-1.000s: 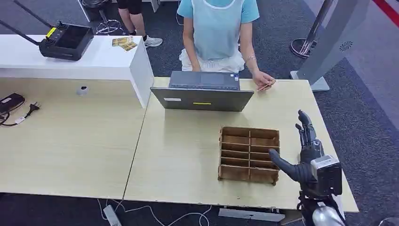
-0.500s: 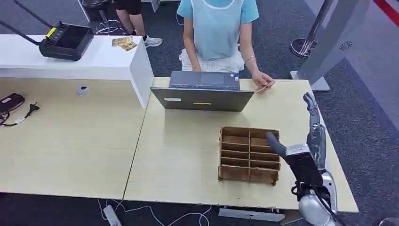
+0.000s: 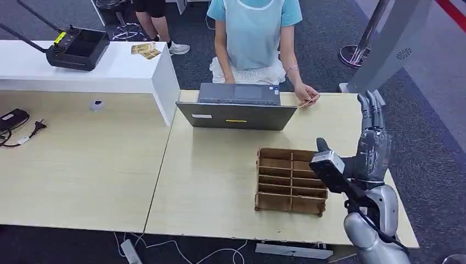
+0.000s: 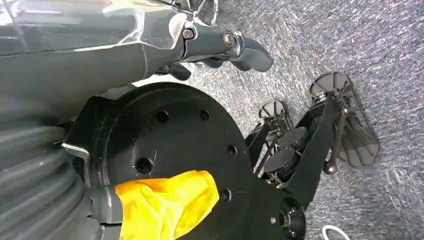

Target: Pass the card to the sensor for recognition and then transmit it.

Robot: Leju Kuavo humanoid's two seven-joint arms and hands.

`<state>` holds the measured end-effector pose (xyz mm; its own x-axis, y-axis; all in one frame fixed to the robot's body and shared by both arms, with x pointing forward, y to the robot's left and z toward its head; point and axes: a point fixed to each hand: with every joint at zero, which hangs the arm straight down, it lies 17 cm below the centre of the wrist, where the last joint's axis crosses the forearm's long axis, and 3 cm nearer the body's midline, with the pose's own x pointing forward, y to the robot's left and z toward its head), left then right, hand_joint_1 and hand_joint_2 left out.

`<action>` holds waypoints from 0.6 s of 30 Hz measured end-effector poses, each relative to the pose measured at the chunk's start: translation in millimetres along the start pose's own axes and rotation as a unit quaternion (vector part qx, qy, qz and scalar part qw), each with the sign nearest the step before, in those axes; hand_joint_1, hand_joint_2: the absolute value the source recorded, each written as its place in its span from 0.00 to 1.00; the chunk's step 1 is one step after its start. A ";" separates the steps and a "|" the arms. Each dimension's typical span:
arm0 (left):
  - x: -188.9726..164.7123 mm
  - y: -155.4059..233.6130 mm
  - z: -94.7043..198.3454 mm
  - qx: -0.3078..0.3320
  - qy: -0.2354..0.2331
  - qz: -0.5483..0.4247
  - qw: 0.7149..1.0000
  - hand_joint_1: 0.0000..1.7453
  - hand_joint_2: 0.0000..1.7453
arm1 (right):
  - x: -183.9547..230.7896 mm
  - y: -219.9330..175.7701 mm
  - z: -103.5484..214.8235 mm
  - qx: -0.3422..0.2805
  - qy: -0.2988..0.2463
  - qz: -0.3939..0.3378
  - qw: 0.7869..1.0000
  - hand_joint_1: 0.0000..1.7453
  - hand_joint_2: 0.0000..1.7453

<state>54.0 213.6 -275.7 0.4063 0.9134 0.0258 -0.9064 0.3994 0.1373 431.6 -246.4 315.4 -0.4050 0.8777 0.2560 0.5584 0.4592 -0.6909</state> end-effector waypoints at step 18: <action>2.6 -3.0 0.3 -0.007 -0.005 -0.025 1.000 0.00 1.00 | -47.3 -9.7 -43.3 -0.005 0.009 0.126 0.992 0.00 1.00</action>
<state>57.8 214.7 -275.7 0.4520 0.8915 0.0297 -0.8867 0.4454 0.1239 476.7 -286.5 339.3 -0.2393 0.9670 0.0878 0.6477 0.2263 -0.7275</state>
